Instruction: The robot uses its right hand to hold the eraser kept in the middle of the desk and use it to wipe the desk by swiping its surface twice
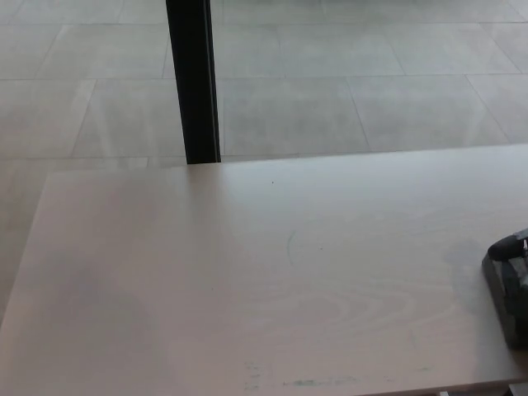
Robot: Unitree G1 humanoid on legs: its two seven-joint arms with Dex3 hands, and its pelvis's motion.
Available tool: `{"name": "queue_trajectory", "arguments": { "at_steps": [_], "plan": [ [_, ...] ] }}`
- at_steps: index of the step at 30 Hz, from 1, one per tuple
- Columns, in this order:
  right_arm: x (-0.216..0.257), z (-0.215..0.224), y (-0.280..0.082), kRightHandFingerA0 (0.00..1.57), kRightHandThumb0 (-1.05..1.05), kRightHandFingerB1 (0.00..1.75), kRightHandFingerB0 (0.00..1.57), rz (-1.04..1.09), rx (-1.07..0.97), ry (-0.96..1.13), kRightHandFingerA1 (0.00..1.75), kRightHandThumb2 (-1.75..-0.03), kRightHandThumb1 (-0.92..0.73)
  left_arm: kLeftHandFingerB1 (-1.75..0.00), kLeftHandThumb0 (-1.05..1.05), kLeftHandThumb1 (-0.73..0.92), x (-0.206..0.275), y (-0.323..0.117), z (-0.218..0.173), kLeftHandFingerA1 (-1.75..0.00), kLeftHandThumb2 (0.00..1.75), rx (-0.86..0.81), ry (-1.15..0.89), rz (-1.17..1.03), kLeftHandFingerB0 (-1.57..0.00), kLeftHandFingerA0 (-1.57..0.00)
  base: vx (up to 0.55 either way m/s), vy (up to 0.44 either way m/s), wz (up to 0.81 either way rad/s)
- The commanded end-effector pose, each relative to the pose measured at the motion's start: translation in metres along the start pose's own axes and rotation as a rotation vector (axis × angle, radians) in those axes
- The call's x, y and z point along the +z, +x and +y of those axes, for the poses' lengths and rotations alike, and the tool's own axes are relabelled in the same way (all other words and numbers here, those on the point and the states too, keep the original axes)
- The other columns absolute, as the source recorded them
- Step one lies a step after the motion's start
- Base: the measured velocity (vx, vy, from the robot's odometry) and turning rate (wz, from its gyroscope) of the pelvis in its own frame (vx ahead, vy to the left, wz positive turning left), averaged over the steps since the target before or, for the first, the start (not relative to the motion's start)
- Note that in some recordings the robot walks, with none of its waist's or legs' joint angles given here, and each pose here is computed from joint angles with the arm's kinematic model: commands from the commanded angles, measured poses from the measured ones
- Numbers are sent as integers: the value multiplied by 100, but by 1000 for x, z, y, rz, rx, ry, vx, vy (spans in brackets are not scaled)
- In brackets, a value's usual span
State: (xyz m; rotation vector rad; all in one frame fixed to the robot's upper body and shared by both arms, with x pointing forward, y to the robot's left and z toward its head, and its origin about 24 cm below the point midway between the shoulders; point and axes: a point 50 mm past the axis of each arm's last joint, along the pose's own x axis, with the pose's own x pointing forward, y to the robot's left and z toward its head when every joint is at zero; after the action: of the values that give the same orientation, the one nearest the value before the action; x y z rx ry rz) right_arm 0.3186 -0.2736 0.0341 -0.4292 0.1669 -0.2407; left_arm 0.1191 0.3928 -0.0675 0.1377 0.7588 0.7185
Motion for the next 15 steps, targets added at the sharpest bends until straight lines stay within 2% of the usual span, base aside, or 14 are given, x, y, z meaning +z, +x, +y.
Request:
{"name": "queue_trajectory", "arguments": {
  "at_steps": [1,4,5,8,9,10,11,12,13,14,15],
  "plan": [
    [-32,5,-13,100,-33,153,79,150,39,-6,175,-99,-60,-71,-45,40,2,-1,7,-81,83,6,-3,-19,-67,-79,0,0,0],
    [-27,9,-11,98,-35,145,78,156,62,33,175,-97,-64,-72,-46,40,3,0,6,-81,83,10,-1,-20,-68,-80,0,0,0],
    [-21,11,-9,97,-31,149,77,131,101,36,175,-98,-66,-64,-39,55,3,-1,6,-74,56,3,-15,-22,-71,-77,0,0,0],
    [-9,12,-6,99,-31,148,79,102,136,38,175,-91,-67,-63,-42,55,4,0,6,-73,56,5,7,-21,-72,-78,0,0,0],
    [-4,12,-4,98,-34,139,78,88,152,44,175,-82,-72,-71,-44,40,3,0,6,-81,84,5,1,-15,-66,-79,0,0,0],
    [-4,14,-4,98,-34,139,78,90,162,46,175,-82,-72,-71,-44,40,2,-1,9,-81,84,12,0,-12,-66,-79,0,0,0],
    [9,12,-1,97,-40,109,78,56,181,63,175,-69,-78,-71,-44,40,1,0,9,-82,83,11,-29,-11,-66,-79,0,0,0],
    [14,10,1,96,-44,87,77,41,197,67,175,-64,-83,-72,-43,41,1,0,8,-82,83,13,-24,-9,-67,-79,0,0,0],
    [25,5,4,86,-47,61,73,19,221,85,170,-70,-81,-72,-43,41,0,0,9,-82,82,14,-18,-6,-69,-80,0,0,0],
    [31,3,4,85,-46,53,67,0,227,89,161,-69,-78,-72,-43,41,0,-1,9,-82,83,14,-14,-6,-67,-79,0,0,0],
    [38,-1,6,83,-51,47,61,-11,228,76,144,-66,-77,-72,-44,41,0,-1,9,-82,83,13,-14,-7,-68,-79,0,0,0]
  ]
}}
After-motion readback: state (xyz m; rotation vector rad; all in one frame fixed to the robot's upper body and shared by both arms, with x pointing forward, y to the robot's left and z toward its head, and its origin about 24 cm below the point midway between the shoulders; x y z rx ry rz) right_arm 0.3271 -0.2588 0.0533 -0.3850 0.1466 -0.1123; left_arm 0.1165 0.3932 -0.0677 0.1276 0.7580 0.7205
